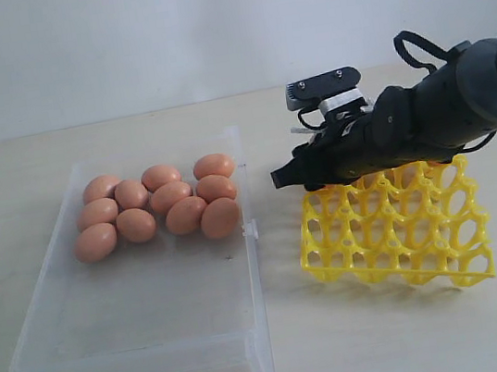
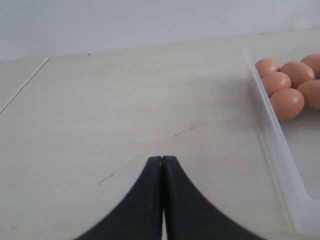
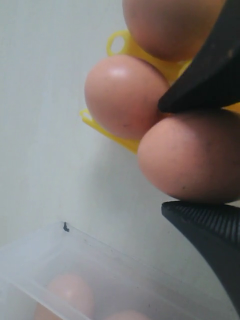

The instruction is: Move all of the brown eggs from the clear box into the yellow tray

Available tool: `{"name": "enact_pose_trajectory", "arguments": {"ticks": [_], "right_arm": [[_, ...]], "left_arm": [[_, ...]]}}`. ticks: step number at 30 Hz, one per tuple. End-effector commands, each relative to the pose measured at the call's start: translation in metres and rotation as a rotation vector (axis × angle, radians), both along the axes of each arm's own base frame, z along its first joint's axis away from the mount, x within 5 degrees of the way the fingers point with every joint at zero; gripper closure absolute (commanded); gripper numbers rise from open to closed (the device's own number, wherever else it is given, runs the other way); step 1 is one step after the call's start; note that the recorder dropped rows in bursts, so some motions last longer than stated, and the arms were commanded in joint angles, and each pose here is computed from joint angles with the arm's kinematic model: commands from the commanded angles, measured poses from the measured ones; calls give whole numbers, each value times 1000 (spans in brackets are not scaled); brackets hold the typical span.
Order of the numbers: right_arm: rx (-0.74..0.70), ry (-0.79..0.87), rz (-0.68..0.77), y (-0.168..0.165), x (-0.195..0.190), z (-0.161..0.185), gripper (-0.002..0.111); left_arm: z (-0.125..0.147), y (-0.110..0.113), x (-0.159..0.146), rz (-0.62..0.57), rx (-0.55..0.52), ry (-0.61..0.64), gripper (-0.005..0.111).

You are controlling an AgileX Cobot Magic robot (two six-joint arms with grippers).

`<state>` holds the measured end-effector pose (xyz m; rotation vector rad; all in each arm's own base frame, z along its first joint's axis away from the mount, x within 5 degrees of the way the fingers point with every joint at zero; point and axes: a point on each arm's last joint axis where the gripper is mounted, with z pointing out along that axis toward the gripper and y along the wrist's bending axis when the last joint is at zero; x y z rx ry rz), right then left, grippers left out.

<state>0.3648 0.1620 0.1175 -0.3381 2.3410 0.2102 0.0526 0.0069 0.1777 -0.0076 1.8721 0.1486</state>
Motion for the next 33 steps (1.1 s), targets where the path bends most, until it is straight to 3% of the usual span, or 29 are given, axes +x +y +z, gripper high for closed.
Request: {"name": "enact_pose_trajectory", "arguments": {"ticks": [1,5,15,33], "right_arm": [[-13,-14,12,0,0,0,70],[-13,-12,12,0,0,0,70],[25,-116,27,0,-3,48,70],[-18,-94,-17,-21,-22,27,70]], "left_arm": [[2,-1,0,-6,-7,-11,107],[2,-1,0,-6,-7,-11,107],[2,-1,0,-6,-7,-11,107],[2,-1,0,-6,-7,-11,107]]}}
